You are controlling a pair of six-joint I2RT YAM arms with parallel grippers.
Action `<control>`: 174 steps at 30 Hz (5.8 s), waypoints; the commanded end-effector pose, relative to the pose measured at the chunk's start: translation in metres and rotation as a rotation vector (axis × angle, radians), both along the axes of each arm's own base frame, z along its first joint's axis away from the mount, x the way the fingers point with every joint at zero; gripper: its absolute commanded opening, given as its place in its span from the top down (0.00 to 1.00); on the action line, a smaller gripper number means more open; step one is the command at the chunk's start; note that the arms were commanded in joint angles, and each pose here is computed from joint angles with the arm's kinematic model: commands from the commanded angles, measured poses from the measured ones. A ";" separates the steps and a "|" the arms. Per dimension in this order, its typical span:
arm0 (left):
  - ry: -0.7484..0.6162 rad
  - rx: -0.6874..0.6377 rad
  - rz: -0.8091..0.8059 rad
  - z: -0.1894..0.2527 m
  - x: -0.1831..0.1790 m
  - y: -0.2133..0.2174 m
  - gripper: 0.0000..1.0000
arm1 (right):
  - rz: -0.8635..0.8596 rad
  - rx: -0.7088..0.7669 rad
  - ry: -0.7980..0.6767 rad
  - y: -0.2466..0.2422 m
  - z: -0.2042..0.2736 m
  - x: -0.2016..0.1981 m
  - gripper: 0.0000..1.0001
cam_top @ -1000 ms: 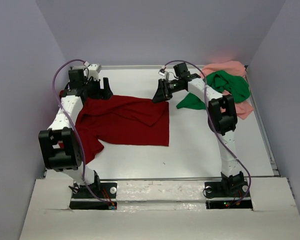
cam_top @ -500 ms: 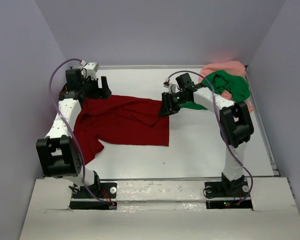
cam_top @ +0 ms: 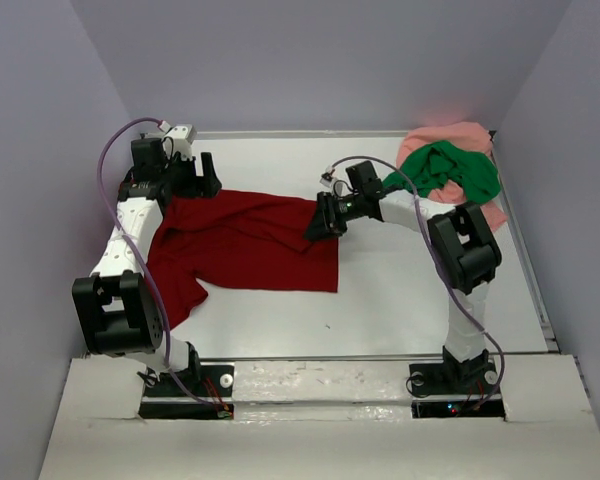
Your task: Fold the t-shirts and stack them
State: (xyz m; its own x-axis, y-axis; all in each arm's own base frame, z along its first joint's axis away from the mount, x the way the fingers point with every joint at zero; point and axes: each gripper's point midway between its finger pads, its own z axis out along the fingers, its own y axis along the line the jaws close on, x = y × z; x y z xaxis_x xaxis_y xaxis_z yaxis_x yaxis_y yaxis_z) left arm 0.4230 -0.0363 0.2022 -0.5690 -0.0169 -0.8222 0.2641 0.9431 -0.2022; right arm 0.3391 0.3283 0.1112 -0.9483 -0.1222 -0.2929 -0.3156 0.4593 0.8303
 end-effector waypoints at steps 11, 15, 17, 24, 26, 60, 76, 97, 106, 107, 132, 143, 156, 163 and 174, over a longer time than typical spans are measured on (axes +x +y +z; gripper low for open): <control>-0.050 -0.010 -0.013 0.016 -0.004 -0.005 0.07 | 0.037 -0.150 -0.007 0.041 -0.047 0.002 0.57; -0.052 -0.010 -0.015 0.016 -0.005 -0.005 0.07 | 0.025 -0.196 -0.086 0.044 -0.044 0.008 0.58; -0.059 -0.011 -0.020 0.017 -0.006 -0.006 0.07 | 0.002 -0.217 -0.124 0.042 -0.041 0.016 0.58; -0.069 -0.012 -0.030 0.020 -0.007 -0.007 0.08 | -0.014 -0.381 -0.206 0.036 -0.047 0.027 0.59; -0.069 -0.012 -0.030 0.019 -0.007 -0.007 0.07 | -0.033 -0.419 -0.252 0.029 -0.042 0.034 0.60; -0.098 -0.018 -0.045 0.028 -0.008 -0.010 0.08 | 0.040 -0.437 -0.348 0.051 -0.034 0.024 1.00; -0.114 -0.014 -0.039 0.031 -0.011 -0.009 0.09 | -0.109 -0.589 -0.533 0.013 -0.011 0.081 1.00; -0.105 -0.019 -0.049 0.028 -0.008 -0.011 0.09 | 0.031 -0.371 -0.404 0.038 0.004 0.038 0.16; -0.102 -0.022 -0.053 0.027 -0.007 -0.012 0.09 | 0.052 -0.413 -0.329 0.033 -0.026 0.029 0.18; -0.100 -0.023 -0.053 0.027 -0.007 -0.012 0.09 | 0.059 -0.416 -0.323 0.033 -0.029 0.028 0.19; -0.109 -0.025 -0.056 0.030 -0.007 -0.013 0.09 | 0.098 -0.468 -0.185 0.029 -0.082 0.014 0.75; -0.118 -0.021 -0.058 0.032 -0.009 -0.013 0.09 | 0.081 -0.511 -0.288 0.024 -0.063 0.032 1.00; -0.113 -0.018 -0.064 0.029 -0.011 -0.013 0.09 | 0.052 -0.597 -0.508 0.021 -0.013 0.081 1.00; -0.117 -0.017 -0.066 0.031 -0.011 -0.013 0.09 | 0.060 -0.628 -0.538 0.010 -0.012 0.092 1.00; -0.108 -0.014 -0.068 0.031 -0.009 -0.013 0.09 | -0.001 -0.721 -0.466 -0.058 -0.031 0.100 1.00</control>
